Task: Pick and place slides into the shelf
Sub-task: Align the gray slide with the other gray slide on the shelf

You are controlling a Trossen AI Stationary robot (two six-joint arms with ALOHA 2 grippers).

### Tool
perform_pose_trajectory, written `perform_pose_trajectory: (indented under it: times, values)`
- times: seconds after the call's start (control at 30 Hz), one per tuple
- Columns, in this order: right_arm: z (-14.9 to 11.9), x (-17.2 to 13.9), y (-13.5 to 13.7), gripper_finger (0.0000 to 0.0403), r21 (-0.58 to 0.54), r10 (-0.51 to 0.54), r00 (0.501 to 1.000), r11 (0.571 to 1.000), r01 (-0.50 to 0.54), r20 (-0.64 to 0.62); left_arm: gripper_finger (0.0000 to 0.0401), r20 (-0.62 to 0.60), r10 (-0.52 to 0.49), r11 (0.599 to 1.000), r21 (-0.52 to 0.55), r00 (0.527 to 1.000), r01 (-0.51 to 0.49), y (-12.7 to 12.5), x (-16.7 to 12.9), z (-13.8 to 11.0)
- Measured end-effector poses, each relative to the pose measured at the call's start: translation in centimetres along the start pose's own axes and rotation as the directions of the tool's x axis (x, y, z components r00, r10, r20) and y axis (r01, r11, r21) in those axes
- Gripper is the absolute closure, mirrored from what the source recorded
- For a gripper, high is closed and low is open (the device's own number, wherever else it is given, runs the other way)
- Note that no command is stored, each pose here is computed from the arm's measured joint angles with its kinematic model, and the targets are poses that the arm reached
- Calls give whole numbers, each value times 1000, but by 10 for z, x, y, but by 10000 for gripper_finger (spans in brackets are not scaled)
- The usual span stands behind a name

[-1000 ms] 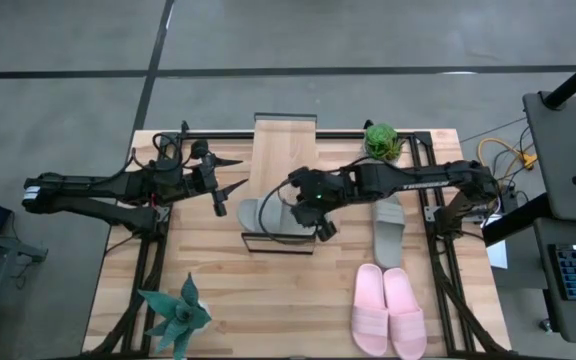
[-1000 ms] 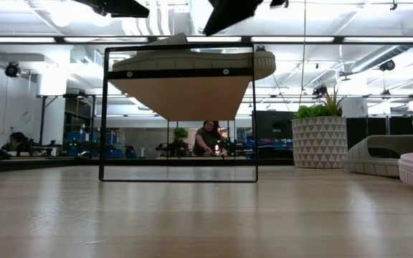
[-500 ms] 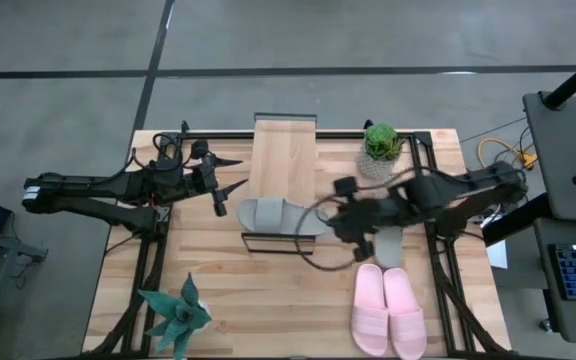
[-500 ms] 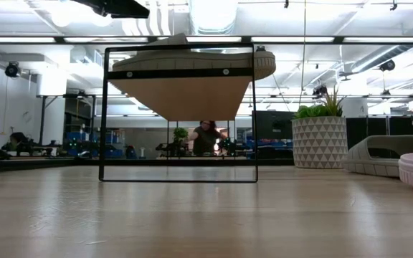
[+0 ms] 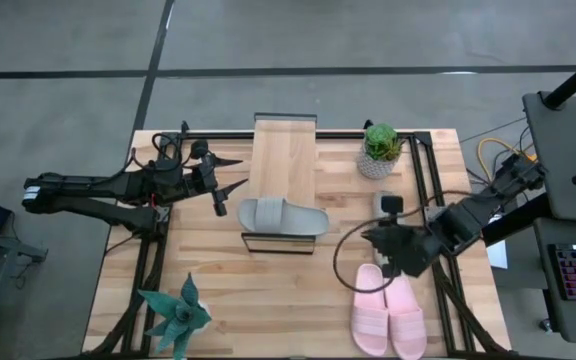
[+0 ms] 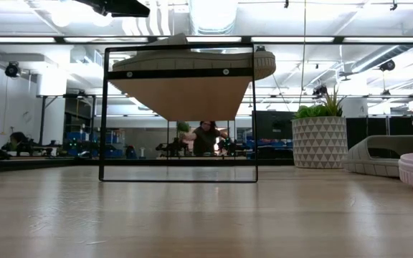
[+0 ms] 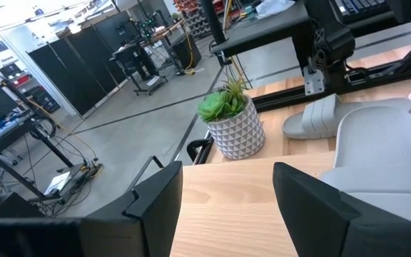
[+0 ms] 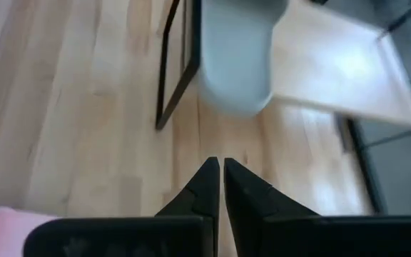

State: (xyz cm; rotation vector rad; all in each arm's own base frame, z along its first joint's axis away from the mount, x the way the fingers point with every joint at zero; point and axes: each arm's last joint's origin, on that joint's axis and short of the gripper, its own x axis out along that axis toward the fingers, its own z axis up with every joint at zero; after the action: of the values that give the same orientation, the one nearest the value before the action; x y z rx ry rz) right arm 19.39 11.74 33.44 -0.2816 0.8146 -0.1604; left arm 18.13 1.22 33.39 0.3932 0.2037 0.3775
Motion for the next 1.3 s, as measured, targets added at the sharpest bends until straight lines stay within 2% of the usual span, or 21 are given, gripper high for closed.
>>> perform_pose_trajectory:
  times: [0.2, 0.4, 0.8, 0.9, 1.03, 1.17, 1.3]
  values:
    - [-28, 15, 17, 390, 37, -43, 997, 998, 45, -56, 197, -3, -1, 1000, 2, 1000, 1, 0, 0, 0]
    - [-52, 31, 23, 390, 107, -53, 989, 992, 68, -138, 197, -12, -5, 1000, 5, 1000, 5, -1, 2, -1]
    - [-80, 50, 27, 383, 133, -94, 970, 983, 126, -226, 197, -41, -16, 1000, 26, 999, 17, -8, 13, -4]
    - [-84, 53, 29, 360, 129, -68, 963, 986, 104, -261, 197, -41, -16, 1000, 26, 999, 17, -8, 14, -3]
    - [-91, 58, 31, 311, 114, -77, 957, 987, 113, -281, 197, -35, -13, 1000, 24, 999, 14, -7, 14, -2]
    - [-98, 62, 29, 257, 84, -120, 952, 985, 150, -283, 197, -33, -13, 1000, 23, 999, 13, -8, 14, -2]
    - [-104, 65, 28, 222, 62, -148, 947, 983, 172, -286, 197, -29, -11, 1000, 22, 1000, 12, -8, 15, -2]
